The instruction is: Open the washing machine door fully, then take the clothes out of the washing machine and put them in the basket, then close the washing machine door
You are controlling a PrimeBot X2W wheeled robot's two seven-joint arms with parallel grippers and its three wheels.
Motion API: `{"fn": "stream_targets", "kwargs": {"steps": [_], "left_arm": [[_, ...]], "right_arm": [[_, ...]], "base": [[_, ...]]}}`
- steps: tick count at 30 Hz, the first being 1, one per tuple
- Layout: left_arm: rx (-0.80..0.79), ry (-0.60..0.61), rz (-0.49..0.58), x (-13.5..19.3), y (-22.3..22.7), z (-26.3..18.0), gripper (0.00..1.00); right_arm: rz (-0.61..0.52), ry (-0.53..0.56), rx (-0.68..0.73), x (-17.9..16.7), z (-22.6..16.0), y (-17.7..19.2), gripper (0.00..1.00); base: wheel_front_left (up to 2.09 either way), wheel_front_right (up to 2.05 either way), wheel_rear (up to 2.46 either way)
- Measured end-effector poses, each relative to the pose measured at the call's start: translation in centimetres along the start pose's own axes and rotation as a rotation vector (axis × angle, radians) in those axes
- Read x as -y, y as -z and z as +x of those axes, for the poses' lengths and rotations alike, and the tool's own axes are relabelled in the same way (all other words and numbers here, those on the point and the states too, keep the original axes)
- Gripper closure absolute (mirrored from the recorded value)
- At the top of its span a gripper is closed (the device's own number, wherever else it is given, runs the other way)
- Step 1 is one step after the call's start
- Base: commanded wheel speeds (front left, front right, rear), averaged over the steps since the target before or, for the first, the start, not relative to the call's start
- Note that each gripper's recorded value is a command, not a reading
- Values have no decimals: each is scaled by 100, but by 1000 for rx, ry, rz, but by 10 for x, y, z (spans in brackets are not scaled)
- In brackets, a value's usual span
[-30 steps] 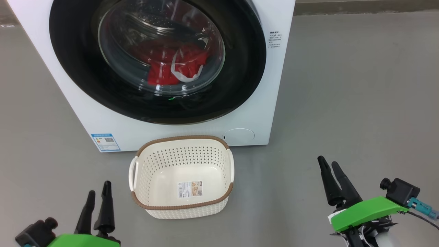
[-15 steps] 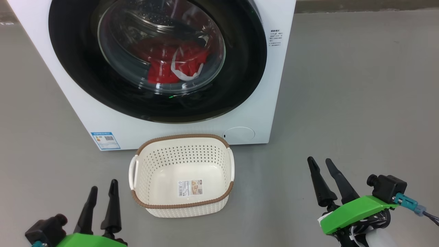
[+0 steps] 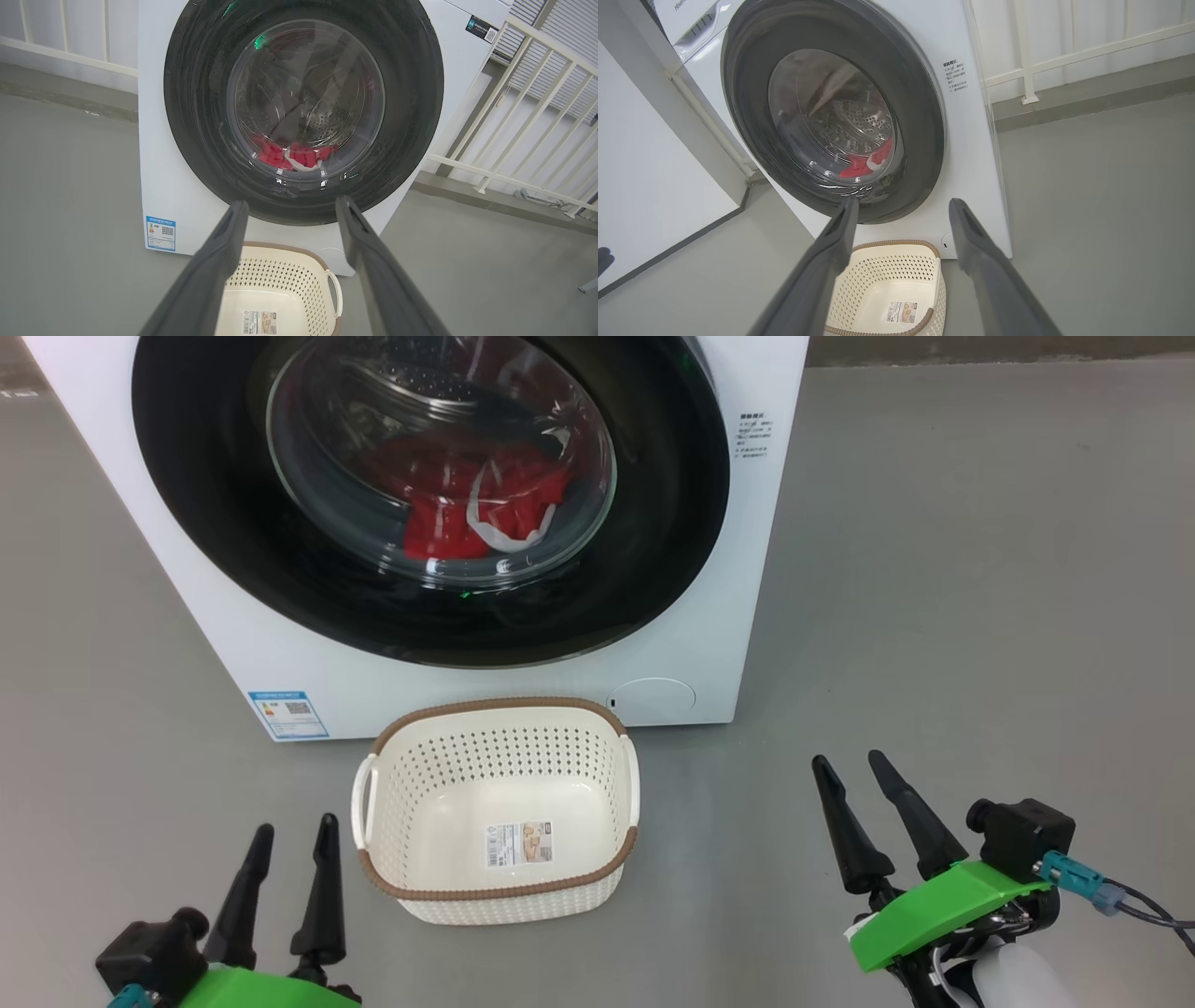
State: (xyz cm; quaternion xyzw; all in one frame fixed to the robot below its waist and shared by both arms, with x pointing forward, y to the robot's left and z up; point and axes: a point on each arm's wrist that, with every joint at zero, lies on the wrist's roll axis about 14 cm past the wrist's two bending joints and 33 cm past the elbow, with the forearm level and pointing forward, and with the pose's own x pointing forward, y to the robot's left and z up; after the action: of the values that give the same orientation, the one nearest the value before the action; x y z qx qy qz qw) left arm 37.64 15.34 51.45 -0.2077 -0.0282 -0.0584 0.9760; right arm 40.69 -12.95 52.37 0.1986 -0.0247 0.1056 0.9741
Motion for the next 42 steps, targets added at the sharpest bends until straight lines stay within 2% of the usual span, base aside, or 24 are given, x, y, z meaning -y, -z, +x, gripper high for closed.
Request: {"fn": "stream_targets", "kwargs": {"steps": [16, 24, 42], "left_arm": [[41, 58, 170, 11, -8, 2, 0], [63, 79, 223, 16, -12, 2, 0], [72, 85, 224, 18, -15, 6, 0]], "right_arm": [[-174, -73, 22, -16, 4, -2, 0], [-246, -104, 40, -23, 8, -6, 0], [-250, -103, 38, -23, 8, -6, 0]], "base": [[0, 0, 0], [0, 0, 0], [0, 0, 0]]}}
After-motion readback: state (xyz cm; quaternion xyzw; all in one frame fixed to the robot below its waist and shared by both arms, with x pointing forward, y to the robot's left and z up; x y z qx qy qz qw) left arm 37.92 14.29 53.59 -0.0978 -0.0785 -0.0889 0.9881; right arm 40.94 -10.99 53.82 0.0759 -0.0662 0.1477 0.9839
